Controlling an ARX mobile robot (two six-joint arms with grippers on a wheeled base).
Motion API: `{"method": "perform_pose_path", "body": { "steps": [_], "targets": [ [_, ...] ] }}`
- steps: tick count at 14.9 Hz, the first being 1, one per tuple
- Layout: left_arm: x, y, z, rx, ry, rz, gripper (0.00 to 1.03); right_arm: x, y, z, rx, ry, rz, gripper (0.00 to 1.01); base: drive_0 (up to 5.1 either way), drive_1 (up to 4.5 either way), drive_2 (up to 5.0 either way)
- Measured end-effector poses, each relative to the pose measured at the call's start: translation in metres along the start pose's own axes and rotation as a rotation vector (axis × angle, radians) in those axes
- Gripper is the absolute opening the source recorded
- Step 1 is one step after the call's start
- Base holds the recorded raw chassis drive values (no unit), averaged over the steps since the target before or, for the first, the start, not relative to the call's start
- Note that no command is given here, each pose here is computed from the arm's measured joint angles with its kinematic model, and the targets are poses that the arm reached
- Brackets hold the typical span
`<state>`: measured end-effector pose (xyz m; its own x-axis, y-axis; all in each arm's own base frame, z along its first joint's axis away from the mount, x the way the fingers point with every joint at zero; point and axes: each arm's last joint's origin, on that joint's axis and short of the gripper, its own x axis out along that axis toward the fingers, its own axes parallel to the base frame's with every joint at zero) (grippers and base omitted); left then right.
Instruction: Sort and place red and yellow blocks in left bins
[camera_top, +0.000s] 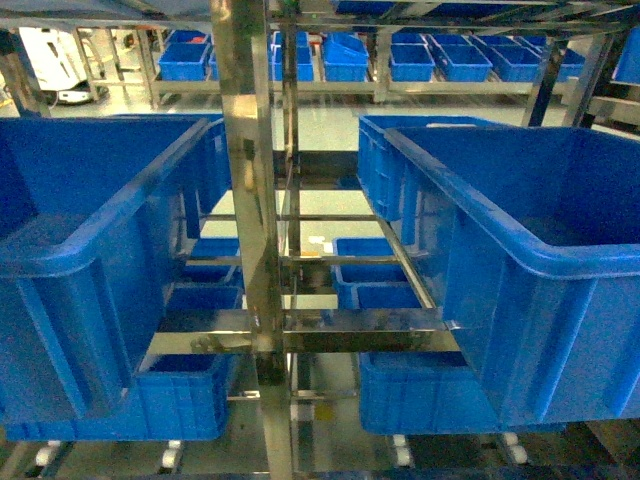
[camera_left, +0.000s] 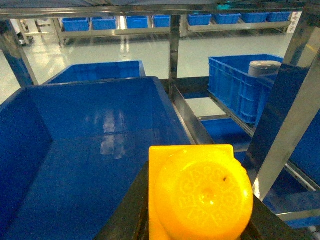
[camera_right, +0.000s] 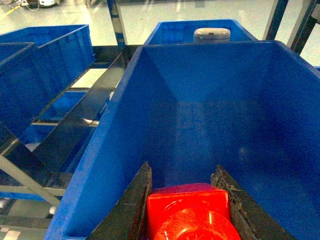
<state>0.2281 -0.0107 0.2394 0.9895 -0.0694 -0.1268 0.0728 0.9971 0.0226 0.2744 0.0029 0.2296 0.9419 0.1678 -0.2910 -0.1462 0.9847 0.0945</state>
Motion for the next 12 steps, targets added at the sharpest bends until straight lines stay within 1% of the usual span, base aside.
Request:
{"method": "perform_pose_path", "body": {
  "steps": [2, 3, 4, 5, 6, 8, 9, 11, 12],
  "targets": [
    [0.0, 0.0, 0.0, 0.0, 0.0, 0.0, 0.27, 0.0, 0.0, 0.0, 0.002, 0.004, 0.001, 0.29, -4.9, 3.33, 1.4],
    [0.0, 0.0, 0.0, 0.0, 0.0, 0.0, 0.27, 0.002, 0.0, 0.0, 0.015, 0.021, 0.013, 0.29, -4.9, 3.33, 1.4],
    [0.0, 0.0, 0.0, 0.0, 0.0, 0.0, 0.27, 0.009, 0.0, 0.007, 0.023, 0.022, 0.027, 0.29, -4.9, 3.33, 1.4],
    [0.0, 0.0, 0.0, 0.0, 0.0, 0.0, 0.27, 0.016, 0.0, 0.012, 0.038, 0.027, 0.031, 0.29, -4.9, 3.33, 1.4],
    [0.0, 0.0, 0.0, 0.0, 0.0, 0.0, 0.27, 0.022, 0.002, 0.013, 0.042, 0.029, 0.041, 0.29, -4.9, 3.33, 1.4],
    [0.0, 0.0, 0.0, 0.0, 0.0, 0.0, 0.27, 0.035, 0.004, 0.008, 0.05, 0.082, 0.056, 0.29, 0.0, 0.0, 0.0],
    [0.0, 0.0, 0.0, 0.0, 0.0, 0.0, 0.27, 0.044, 0.002, 0.006, 0.055, 0.108, 0.056, 0.29, 0.0, 0.0, 0.0],
    [0.0, 0.0, 0.0, 0.0, 0.0, 0.0, 0.27, 0.062, -0.001, 0.004, 0.052, 0.118, 0.047, 0.29, 0.0, 0.0, 0.0],
    [0.0, 0.0, 0.0, 0.0, 0.0, 0.0, 0.27, 0.07, -0.002, 0.007, 0.047, 0.116, 0.04, 0.29, 0.0, 0.0, 0.0]
  ]
}}
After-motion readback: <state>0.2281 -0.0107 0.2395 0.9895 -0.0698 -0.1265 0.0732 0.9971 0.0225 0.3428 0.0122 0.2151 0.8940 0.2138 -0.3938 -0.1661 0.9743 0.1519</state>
